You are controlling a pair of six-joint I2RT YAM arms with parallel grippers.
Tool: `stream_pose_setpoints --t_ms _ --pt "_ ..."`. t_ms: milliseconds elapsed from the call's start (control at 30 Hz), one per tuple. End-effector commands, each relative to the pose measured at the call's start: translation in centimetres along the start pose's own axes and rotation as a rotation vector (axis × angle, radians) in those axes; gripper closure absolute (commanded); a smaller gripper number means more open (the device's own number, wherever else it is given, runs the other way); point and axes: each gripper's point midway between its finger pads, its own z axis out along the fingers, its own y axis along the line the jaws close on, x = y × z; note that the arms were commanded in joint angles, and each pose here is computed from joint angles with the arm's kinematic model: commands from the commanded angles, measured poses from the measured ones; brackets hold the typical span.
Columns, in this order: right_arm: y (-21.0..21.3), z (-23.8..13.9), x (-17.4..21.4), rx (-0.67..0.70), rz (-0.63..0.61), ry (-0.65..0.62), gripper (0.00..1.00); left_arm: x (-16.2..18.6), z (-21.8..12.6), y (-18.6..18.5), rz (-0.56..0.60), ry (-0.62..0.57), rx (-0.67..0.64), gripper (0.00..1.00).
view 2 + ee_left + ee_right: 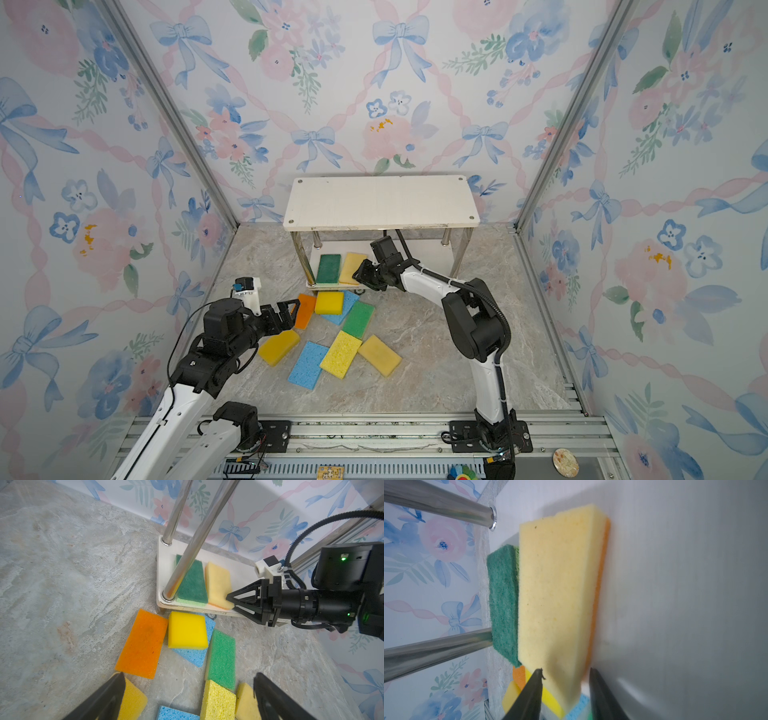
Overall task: Place and organize the cleaning sponges onto the shelf
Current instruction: 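Push the pale yellow sponge upright onto the lower tier beside the green sponge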
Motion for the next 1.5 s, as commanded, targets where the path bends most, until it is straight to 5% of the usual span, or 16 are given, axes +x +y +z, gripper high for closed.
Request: stream_pose_setpoints --t_ms 0,300,600,767,1067,1467 --pt "-1.0 0.8 0.7 0.036 -0.002 0.025 0.59 0.2 0.2 0.2 0.021 0.001 0.003 0.02" --pt "-1.1 0.1 0.8 0.049 -0.034 0.03 0.82 0.3 0.3 0.2 0.021 0.004 0.002 0.02" --pt "-1.0 -0.7 1.3 0.087 -0.121 0.066 0.87 0.2 0.3 0.3 0.02 0.003 0.0 0.02" --pt "-0.7 -0.9 1.8 0.13 -0.178 0.089 0.86 0.2 0.3 0.3 0.019 0.004 0.0 0.02" --pt "0.0 -0.4 2.1 0.125 -0.186 0.096 0.64 0.2 0.3 0.3 0.019 0.001 0.0 0.02" --pt "0.0 0.1 0.6 0.111 -0.148 0.049 0.64 0.3 0.3 0.3 0.018 0.005 0.0 0.02"
